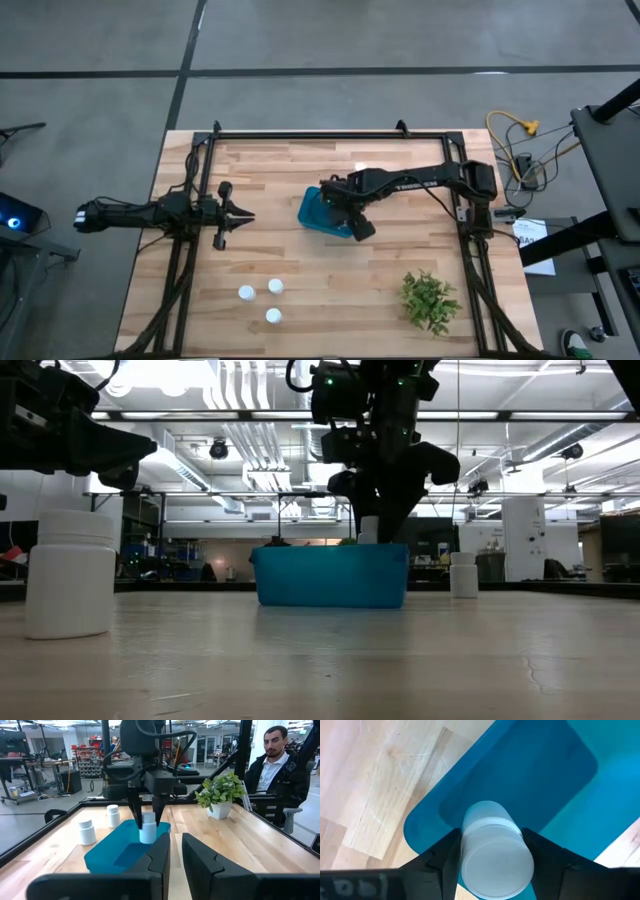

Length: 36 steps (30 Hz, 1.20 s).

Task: Pick and place pill bottles into a basket
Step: Put the white pill bottle into the blue bin

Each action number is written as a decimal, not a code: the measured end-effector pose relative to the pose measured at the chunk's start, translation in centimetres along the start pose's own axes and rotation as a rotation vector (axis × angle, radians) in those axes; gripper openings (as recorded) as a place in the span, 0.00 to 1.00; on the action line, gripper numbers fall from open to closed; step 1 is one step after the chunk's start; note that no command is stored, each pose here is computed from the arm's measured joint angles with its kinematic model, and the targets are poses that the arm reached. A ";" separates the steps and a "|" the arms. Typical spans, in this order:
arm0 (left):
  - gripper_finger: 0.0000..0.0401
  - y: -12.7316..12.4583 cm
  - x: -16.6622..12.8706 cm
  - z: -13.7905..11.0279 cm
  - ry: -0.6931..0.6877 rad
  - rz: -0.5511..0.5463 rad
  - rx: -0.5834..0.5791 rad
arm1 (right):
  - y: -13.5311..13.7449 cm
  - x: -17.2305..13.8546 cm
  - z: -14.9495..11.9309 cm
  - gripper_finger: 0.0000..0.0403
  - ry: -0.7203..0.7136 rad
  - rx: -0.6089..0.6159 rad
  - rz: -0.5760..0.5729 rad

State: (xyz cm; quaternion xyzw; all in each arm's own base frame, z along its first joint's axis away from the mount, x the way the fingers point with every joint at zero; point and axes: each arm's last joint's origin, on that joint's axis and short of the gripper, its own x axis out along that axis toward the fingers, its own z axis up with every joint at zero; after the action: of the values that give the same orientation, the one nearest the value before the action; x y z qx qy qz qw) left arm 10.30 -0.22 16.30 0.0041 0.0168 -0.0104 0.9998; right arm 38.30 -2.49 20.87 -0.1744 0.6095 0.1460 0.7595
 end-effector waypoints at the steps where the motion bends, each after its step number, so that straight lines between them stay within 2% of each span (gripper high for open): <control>1: 0.08 0.0 0.0 0.0 0.000 0.000 0.000 | 0.1 0.0 0.0 0.42 0.001 -0.004 0.001; 12: 0.08 0.0 0.0 0.0 0.001 0.000 0.000 | 1.4 0.1 0.7 0.42 -0.002 -0.043 0.011; 36: 0.08 0.0 0.0 0.0 0.001 0.000 0.000 | 1.8 1.5 0.0 0.42 0.002 -0.062 0.026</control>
State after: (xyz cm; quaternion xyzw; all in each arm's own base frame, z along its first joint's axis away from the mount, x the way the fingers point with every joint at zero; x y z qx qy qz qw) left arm 10.30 -0.22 16.29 0.0039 0.0172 -0.0106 0.9998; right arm 37.90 -0.88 19.24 -0.1901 0.6075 0.1746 0.7512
